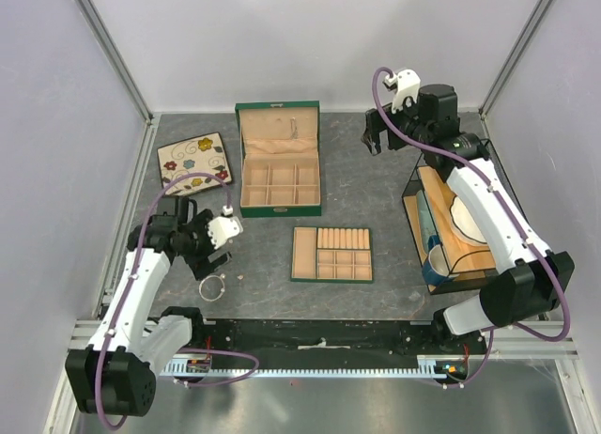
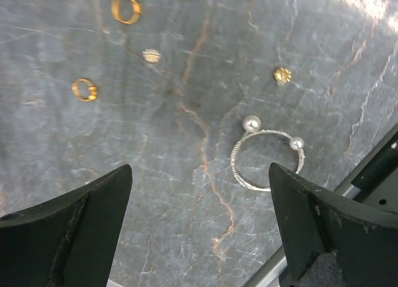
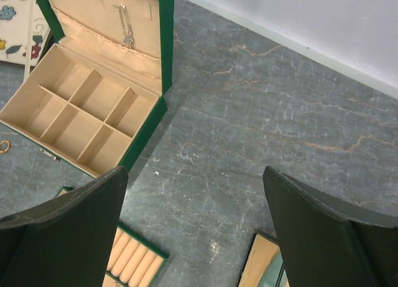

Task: Organize the mixed jewelry

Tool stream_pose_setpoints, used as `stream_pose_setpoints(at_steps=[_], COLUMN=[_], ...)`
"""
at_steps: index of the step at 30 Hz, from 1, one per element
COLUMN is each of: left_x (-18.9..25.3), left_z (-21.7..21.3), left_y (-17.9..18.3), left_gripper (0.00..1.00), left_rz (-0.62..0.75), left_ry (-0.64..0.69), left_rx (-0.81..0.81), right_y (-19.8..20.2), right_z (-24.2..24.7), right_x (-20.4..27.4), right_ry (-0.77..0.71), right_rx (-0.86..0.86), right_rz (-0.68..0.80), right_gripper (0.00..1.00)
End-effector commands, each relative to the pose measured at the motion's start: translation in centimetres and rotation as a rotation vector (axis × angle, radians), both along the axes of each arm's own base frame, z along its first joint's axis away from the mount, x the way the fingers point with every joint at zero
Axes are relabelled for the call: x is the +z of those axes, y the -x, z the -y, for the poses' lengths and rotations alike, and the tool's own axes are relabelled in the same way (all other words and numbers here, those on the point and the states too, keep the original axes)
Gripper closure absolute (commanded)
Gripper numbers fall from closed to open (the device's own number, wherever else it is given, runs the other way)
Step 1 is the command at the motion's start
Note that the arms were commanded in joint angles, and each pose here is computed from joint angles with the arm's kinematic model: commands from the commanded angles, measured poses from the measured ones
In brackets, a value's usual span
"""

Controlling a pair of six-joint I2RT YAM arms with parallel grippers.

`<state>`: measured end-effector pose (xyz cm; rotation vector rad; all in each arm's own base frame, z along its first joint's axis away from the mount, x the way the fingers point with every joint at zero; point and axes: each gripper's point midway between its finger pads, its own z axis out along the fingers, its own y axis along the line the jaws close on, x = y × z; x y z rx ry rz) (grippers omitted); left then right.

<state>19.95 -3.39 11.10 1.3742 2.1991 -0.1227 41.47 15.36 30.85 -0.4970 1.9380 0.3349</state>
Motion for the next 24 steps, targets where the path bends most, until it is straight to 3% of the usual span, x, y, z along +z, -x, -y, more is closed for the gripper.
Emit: stream_pose_setpoints(at_steps=[1,10,24], left_x=[-2.0,-6.1,-8.0], left_z=[-0.1,-0.6,-0.9], left_y=[0.2,1.0,0.4], left_gripper=[0.03,0.04,0.09], left_rz=[0.017,-0.023,-0.044], left_ry=[-0.059,-0.111,-0.134], left_rx=[-0.159,-0.25,-0.27], right_y=[0.3,0.4,0.2], right_z=[-0.4,-0.2,-0.2], right_x=[0.1,-0.8,-1.3], right_ry=[-0.007,0.006,0.004], right_rx=[0.031,0.025,0.017], right_rz=[0.018,0.0,-0.014], right_gripper=[0.02,0.02,0.02])
